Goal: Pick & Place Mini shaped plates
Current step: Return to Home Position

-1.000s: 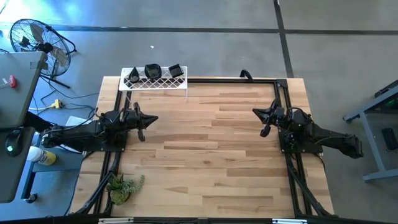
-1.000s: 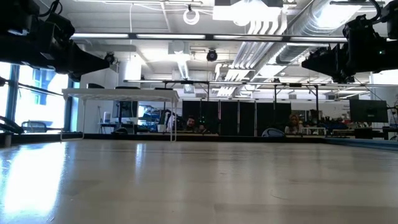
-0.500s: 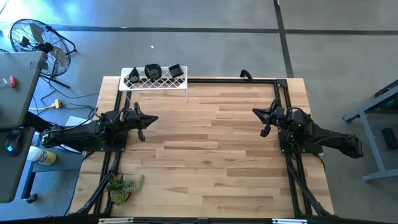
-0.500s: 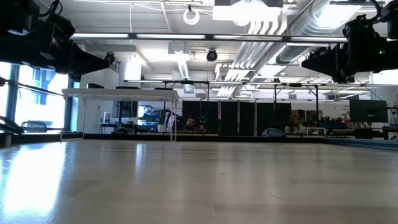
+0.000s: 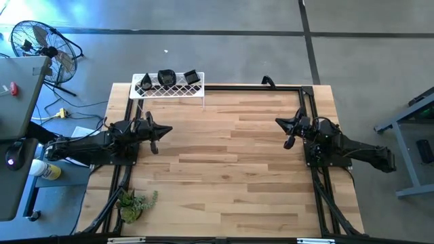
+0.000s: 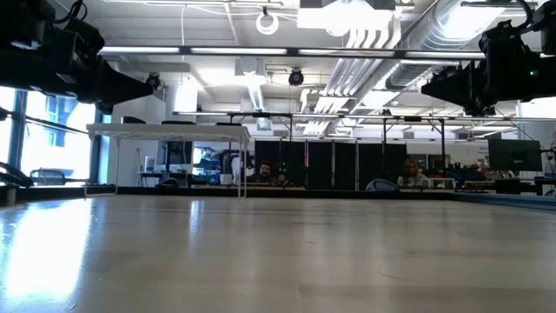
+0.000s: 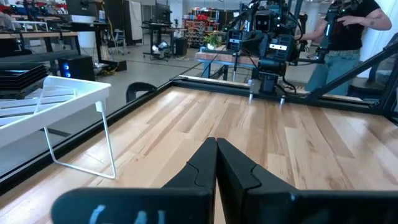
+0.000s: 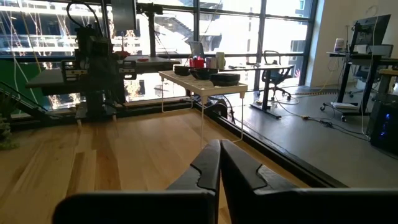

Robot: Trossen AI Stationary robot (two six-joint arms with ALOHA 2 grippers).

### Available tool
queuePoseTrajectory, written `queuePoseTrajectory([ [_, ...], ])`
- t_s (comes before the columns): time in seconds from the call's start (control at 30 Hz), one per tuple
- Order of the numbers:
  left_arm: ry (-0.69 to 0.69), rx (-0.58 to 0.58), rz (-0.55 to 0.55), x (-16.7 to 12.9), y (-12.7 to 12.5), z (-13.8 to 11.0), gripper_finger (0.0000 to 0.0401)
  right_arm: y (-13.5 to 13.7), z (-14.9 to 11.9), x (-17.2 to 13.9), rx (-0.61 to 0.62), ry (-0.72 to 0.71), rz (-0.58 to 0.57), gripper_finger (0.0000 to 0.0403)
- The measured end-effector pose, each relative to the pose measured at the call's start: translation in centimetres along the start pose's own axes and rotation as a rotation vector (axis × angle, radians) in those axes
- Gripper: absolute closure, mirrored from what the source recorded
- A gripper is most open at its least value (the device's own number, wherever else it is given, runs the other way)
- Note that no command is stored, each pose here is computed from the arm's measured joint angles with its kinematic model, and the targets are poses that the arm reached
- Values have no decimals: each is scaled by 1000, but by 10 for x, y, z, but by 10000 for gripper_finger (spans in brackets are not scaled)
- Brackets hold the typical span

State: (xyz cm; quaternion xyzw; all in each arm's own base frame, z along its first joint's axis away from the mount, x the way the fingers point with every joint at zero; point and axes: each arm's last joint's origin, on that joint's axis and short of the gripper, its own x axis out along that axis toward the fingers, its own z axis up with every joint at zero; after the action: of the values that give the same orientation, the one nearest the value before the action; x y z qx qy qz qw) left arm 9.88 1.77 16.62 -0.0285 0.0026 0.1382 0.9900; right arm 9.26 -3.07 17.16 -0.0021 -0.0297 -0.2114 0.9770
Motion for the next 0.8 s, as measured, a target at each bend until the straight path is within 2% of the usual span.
queuePoseTrajectory([
  [0.8, 0, 0, 0, 0, 0, 0, 400, 0, 0, 0, 0, 0, 0, 394],
])
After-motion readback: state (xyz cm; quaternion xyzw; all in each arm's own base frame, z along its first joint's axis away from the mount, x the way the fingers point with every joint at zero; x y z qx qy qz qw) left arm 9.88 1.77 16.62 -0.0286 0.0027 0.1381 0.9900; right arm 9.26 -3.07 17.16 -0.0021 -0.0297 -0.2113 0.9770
